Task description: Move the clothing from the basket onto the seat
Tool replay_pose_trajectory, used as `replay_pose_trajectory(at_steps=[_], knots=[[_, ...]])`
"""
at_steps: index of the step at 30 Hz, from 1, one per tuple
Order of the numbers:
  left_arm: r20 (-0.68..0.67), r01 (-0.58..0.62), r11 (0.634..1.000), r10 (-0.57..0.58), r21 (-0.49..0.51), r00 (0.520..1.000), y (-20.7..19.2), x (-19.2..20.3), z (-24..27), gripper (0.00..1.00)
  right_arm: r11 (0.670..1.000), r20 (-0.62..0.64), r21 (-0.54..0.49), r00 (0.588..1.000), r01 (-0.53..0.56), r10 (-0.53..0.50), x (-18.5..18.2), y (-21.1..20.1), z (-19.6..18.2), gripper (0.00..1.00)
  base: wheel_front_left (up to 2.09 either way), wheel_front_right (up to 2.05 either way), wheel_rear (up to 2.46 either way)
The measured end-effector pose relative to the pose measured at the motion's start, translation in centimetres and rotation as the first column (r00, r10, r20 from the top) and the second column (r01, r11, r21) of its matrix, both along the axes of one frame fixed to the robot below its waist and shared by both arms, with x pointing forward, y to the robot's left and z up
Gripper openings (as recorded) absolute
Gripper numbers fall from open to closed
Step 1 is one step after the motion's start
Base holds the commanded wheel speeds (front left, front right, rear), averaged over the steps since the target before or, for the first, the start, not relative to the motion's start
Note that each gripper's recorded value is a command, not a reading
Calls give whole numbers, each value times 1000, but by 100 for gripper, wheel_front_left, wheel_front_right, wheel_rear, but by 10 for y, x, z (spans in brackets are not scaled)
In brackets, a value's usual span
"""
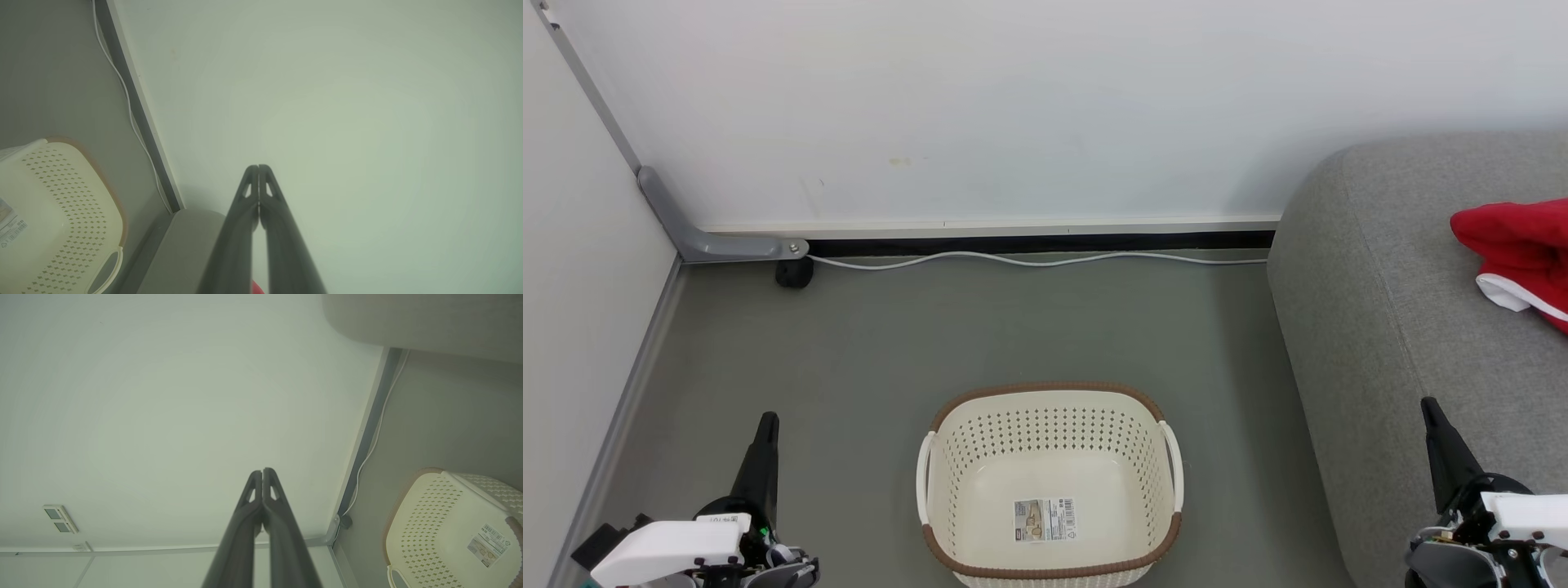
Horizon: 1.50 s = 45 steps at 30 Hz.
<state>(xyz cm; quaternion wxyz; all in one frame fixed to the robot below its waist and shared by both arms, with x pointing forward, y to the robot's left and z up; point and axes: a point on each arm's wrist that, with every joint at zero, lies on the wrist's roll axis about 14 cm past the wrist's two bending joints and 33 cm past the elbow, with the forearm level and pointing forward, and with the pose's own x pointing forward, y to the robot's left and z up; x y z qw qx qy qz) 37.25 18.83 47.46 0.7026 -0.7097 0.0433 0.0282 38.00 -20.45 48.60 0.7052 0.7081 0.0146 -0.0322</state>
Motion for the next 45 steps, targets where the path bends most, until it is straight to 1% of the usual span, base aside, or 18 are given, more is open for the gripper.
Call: replay_pose_trajectory(at_steps=[45], knots=[[0,0,1000,0,0,1000,0,0,0,0,1000,0,0,1000,0,0,0,0,0,0,0,0,0]])
